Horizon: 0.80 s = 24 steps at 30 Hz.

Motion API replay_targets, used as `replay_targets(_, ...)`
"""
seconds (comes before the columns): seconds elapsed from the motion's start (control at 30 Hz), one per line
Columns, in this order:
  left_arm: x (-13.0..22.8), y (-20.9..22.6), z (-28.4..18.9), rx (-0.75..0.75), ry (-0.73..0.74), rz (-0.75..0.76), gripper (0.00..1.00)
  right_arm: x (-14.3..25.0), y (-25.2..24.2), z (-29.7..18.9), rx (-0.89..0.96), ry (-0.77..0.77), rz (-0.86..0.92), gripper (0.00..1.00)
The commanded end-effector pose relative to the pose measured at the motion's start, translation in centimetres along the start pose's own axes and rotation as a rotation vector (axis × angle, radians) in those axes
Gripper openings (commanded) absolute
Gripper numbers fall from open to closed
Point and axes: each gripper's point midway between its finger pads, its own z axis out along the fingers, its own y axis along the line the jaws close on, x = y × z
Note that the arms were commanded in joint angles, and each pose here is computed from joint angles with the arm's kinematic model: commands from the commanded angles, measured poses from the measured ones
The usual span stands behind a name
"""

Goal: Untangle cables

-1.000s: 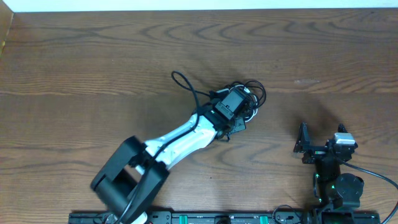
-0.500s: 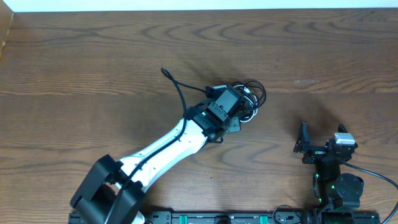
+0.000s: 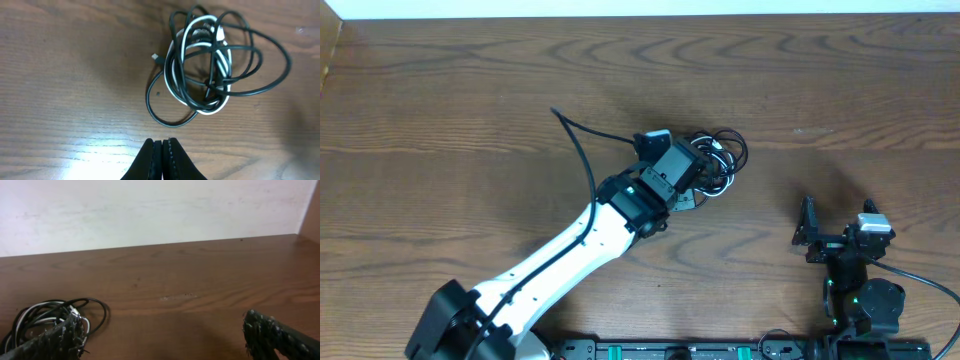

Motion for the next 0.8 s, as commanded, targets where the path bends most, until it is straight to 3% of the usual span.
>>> replay_targets(0.0, -1.2, 0.1, -1.6, 0.01, -0.052, -0.009, 0.08, 0.2, -0.1, 0.0, 0.006, 0.003, 0.012, 0.99)
replay_targets(0.2, -1.5, 2.7, -3.8, -0.039, -0.047, -0.194, 0.08, 0.2, -0.1, 0.0, 0.006, 0.003, 0.012, 0.99)
replay_targets(0.4, -1.8, 8.8, -5.6, -0.188, -0.022, -0.404, 0.08, 0.2, -0.1, 0.0, 0.006, 0.003, 0.012, 0.99)
replay_targets(0.63, -1.3, 14.1, -6.5, -0.342, 0.012, -0.591, 0.08, 0.2, -0.1, 0.0, 0.006, 0.003, 0.012, 0.99)
replay_targets(0.77, -0.6, 15.1, -6.8, -0.372, 0.049, -0.633, 0.12, 0.2, -0.1, 0.0, 0.006, 0.003, 0.012, 0.99)
